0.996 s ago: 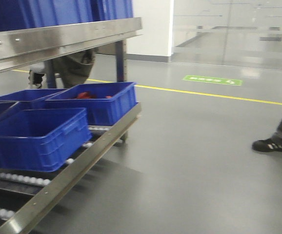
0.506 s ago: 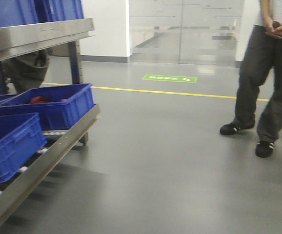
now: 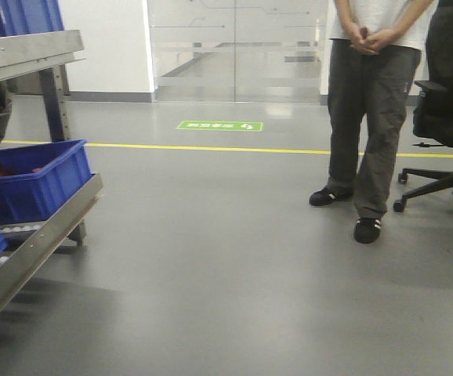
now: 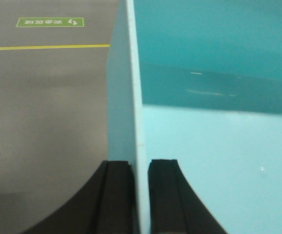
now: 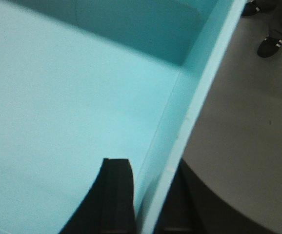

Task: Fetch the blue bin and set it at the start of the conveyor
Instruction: 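Carry the bin in both grippers while the base turns away from the shelf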

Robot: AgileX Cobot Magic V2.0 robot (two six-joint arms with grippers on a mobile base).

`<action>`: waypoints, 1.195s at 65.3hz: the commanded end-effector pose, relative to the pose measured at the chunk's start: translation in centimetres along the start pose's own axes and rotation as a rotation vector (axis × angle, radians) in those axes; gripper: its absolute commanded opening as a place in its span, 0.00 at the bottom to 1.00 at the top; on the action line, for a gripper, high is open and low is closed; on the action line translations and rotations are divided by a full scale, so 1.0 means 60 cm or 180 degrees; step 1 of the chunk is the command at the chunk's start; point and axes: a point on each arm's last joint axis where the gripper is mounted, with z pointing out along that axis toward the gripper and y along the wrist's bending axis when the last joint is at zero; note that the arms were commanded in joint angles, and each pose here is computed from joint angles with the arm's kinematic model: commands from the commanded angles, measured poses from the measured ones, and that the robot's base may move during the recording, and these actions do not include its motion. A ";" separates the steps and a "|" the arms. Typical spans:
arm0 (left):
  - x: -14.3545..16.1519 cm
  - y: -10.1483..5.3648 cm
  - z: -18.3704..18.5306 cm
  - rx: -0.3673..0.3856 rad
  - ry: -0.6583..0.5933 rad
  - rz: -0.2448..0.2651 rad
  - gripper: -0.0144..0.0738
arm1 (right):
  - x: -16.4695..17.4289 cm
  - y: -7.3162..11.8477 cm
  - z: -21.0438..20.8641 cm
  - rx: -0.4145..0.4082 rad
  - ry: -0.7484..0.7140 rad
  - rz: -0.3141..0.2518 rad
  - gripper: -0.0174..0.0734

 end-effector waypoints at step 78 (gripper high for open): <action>-0.019 -0.012 -0.014 0.0206 -0.0303 -0.0163 0.04 | -0.008 0.009 -0.009 -0.0124 -0.0180 -0.0074 0.02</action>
